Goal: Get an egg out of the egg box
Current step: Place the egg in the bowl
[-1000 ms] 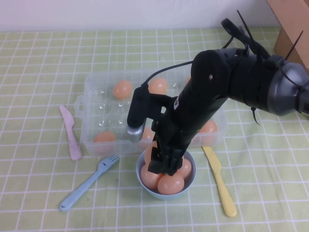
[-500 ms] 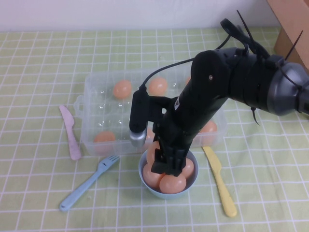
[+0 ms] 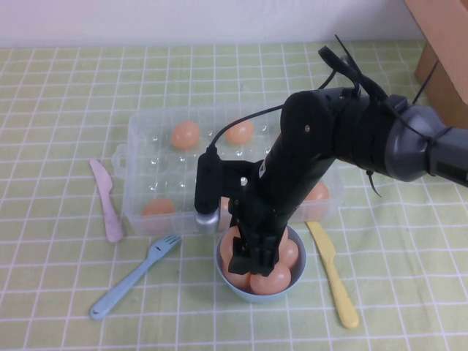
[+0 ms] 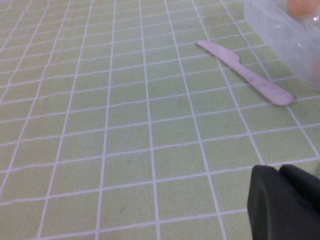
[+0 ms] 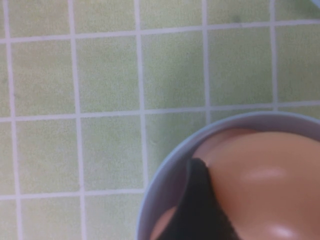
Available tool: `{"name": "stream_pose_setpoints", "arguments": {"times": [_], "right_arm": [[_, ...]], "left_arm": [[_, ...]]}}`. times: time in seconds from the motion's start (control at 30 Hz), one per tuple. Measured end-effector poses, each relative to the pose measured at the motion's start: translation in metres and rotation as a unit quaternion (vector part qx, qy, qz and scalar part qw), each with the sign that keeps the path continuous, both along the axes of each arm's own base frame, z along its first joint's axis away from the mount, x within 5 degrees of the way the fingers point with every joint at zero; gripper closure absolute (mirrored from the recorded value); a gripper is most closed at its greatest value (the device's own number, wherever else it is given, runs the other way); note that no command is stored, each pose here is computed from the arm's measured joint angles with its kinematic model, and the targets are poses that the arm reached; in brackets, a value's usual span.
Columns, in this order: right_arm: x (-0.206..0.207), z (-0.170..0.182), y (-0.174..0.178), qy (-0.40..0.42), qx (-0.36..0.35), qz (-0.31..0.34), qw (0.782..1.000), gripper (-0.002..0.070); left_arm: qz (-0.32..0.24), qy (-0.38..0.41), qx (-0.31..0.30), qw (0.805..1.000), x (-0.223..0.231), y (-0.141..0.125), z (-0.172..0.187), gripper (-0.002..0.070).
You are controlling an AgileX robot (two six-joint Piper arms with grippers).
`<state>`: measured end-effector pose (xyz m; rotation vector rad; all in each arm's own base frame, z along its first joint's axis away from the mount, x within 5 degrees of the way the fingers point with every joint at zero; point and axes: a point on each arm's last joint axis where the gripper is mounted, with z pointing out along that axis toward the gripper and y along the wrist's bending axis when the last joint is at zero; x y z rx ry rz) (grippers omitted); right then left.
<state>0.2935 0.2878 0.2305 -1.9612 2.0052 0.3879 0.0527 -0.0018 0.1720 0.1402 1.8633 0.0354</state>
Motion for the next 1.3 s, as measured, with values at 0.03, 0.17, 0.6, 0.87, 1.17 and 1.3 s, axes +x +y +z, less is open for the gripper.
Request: {"name": "stream_pose_setpoints", "arguments": {"times": [0.03, 0.17, 0.6, 0.87, 1.17, 1.3], "right_arm": [[0.0000, 0.0000, 0.0000, 0.000, 0.000, 0.001, 1.000, 0.0230], [0.0000, 0.0000, 0.0000, 0.000, 0.000, 0.001, 1.000, 0.0230], [0.0011, 0.0003, 0.0006, -0.006, 0.004, -0.002, 1.000, 0.0230], [0.0022, -0.0002, -0.0006, -0.014, -0.004, 0.002, 1.000, 0.0225], [0.0045, -0.0002, -0.0010, -0.028, -0.006, 0.002, 1.000, 0.0205], [0.0049, 0.0000, -0.0008, -0.030, -0.005, 0.001, 1.000, 0.0175]], "left_arm": [[0.000, 0.000, 0.000, 1.000, 0.0000, 0.0000, 0.0000, 0.0678], [0.000, 0.000, 0.000, 1.000, 0.0000, 0.0000, 0.0000, 0.0678], [0.000, 0.000, 0.000, 1.000, 0.0000, 0.0000, 0.0000, 0.0678], [0.000, 0.000, 0.000, 1.000, 0.0000, 0.0000, 0.0000, 0.0678], [0.000, 0.000, 0.000, 1.000, 0.0000, 0.0000, 0.0000, 0.0678], [0.000, 0.000, 0.000, 1.000, 0.0000, 0.0000, 0.0000, 0.0678]]}}
